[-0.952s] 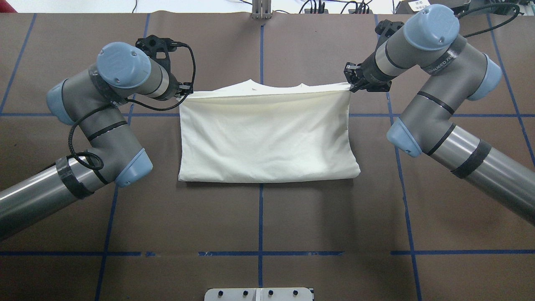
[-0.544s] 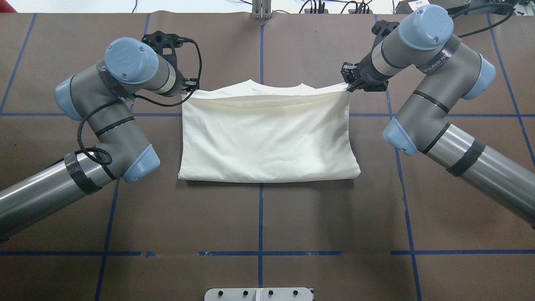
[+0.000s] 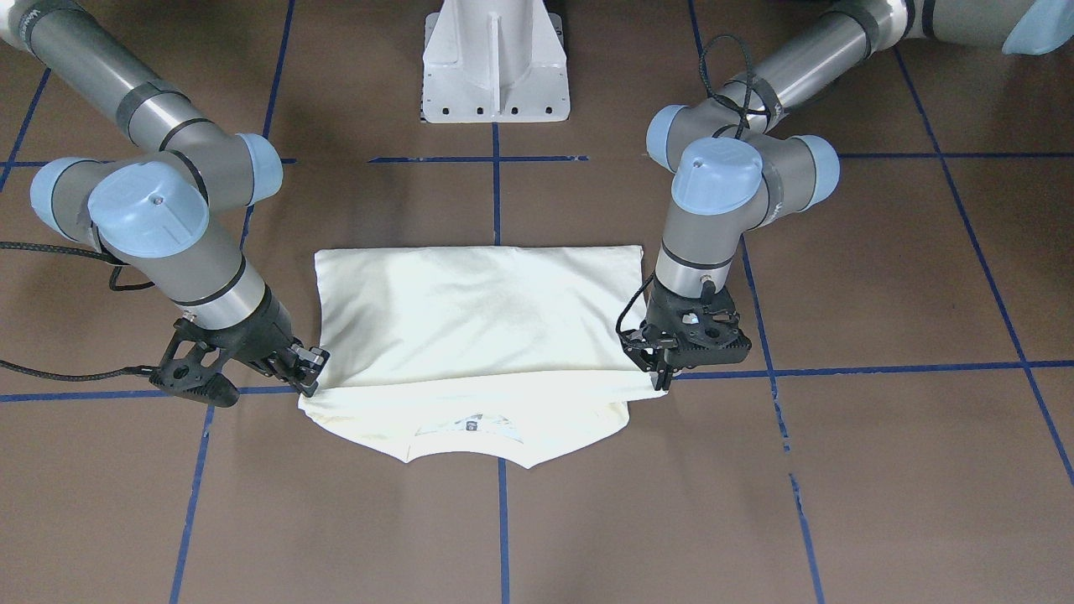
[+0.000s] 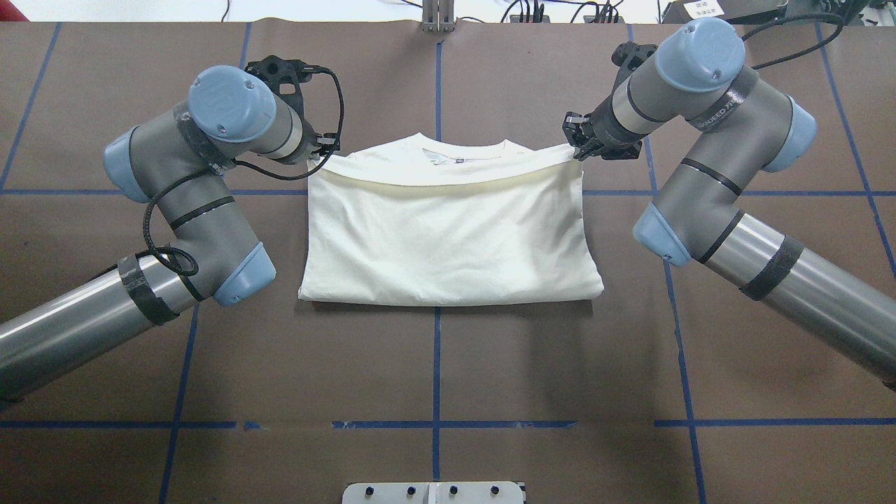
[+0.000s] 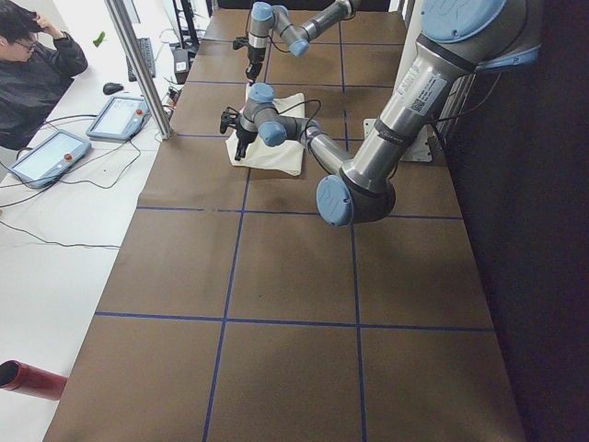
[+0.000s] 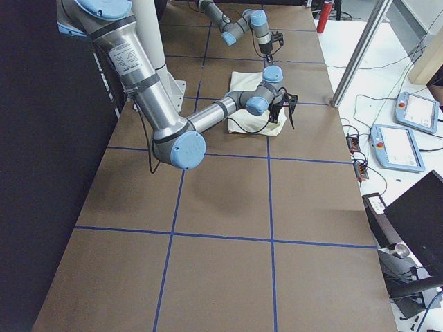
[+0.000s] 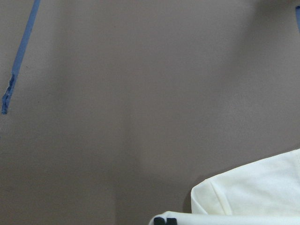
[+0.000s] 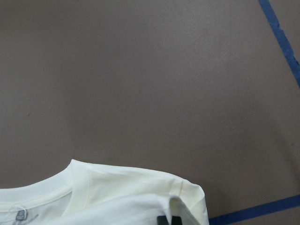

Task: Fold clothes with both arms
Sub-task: 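Release the hem at the collar and draw both grippers back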

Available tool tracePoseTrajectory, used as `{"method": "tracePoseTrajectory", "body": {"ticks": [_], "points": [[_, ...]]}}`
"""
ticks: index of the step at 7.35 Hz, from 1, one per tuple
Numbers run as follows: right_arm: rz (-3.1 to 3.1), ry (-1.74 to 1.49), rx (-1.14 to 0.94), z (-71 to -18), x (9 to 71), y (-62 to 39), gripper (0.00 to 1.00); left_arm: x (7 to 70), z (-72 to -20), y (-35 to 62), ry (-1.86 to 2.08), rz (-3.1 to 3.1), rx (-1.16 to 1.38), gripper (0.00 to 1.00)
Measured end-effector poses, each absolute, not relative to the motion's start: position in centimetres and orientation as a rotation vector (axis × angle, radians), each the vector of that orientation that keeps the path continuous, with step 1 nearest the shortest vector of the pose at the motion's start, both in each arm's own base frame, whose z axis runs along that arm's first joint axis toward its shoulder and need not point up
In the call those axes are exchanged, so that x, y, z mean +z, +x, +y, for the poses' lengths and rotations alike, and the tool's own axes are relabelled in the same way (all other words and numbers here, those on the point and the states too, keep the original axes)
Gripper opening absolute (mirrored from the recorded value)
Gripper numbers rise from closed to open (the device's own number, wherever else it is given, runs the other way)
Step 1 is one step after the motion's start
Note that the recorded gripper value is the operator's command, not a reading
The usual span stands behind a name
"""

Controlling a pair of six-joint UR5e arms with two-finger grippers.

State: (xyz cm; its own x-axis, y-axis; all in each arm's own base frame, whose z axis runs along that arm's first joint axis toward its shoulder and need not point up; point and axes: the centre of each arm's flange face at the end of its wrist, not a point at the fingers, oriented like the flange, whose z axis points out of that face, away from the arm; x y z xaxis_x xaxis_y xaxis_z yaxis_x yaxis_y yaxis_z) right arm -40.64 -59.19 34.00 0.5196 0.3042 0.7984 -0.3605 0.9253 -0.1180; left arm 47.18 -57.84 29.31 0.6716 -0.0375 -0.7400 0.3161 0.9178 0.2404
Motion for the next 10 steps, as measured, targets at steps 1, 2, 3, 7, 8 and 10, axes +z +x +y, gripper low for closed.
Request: {"method": "tracePoseTrajectory", "body": {"ticks": [1,2,3,7,8,10], "points": [[-0.94,0.067,0.393,-59.0,34.3,-40.7,1.0,29.4,-57.8,47.2,0.368,0.812,-0.201,1.0],[-0.939,0.074,0.381,-59.0,34.3,-40.7,1.0,29.3,-57.7,47.2,0.372,0.813,-0.196,1.0],[-0.943,0.083,0.365,-58.9,34.1,-40.5,1.0,28.9,-57.6,47.1,0.379,0.818,-0.184,1.0],[-0.968,0.087,0.296,-48.5,35.1,-39.8,0.99,23.1,-54.8,44.2,0.411,0.88,-0.155,1.0],[-0.944,0.086,0.268,-45.2,36.5,-40.9,0.98,22.7,-54.2,43.7,0.402,0.887,-0.153,1.0],[-0.913,0.081,0.224,-41.8,37.9,-43.3,0.53,22.6,-53.6,43.3,0.396,0.892,-0.151,1.0]]}}
